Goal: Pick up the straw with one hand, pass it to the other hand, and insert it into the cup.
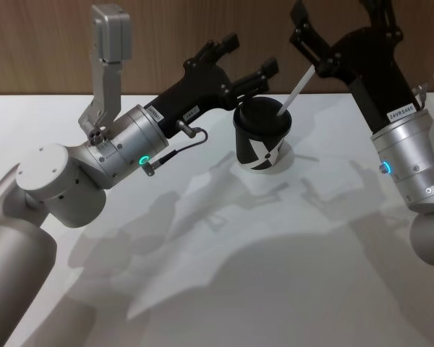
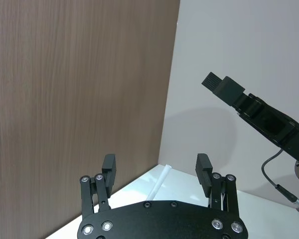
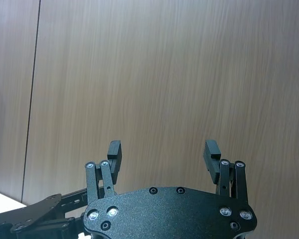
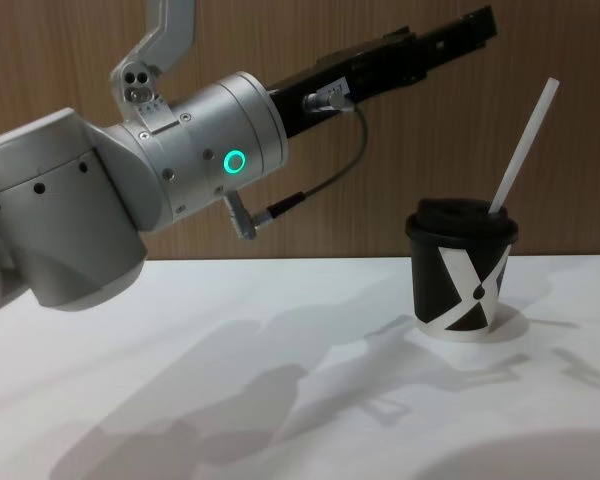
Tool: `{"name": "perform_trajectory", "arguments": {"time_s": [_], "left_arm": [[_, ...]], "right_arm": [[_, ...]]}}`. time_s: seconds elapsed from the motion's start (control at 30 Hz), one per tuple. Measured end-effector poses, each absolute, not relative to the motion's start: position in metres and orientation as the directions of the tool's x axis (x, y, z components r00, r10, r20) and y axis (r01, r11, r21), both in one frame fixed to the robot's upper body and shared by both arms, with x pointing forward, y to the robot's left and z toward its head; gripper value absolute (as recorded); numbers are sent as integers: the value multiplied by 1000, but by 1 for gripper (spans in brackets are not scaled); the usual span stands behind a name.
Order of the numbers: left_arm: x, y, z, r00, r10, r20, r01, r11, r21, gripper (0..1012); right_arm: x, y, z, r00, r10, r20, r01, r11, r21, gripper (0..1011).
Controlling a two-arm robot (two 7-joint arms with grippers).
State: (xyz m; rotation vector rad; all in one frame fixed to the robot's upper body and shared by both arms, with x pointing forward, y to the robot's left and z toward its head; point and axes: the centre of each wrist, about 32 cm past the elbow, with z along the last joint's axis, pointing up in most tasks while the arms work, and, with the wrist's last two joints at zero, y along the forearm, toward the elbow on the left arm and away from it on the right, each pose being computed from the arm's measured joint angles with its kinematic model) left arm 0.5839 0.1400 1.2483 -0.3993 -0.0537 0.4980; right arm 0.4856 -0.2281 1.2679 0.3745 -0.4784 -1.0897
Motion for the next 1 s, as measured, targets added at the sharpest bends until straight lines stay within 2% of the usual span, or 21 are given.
{"name": "perform_trajectory", "arguments": {"time_s": [0.53, 1.0], "left_arm": [[584, 140, 1248, 879, 475, -46, -454, 803, -385, 1003], [584, 140, 1248, 879, 475, -46, -454, 803, -385, 1003]], "right_arm": [[487, -227, 1268, 380, -907, 184, 747, 418, 516, 1001], [499, -219, 1276, 396, -903, 166, 722, 418, 551, 1001]]}}
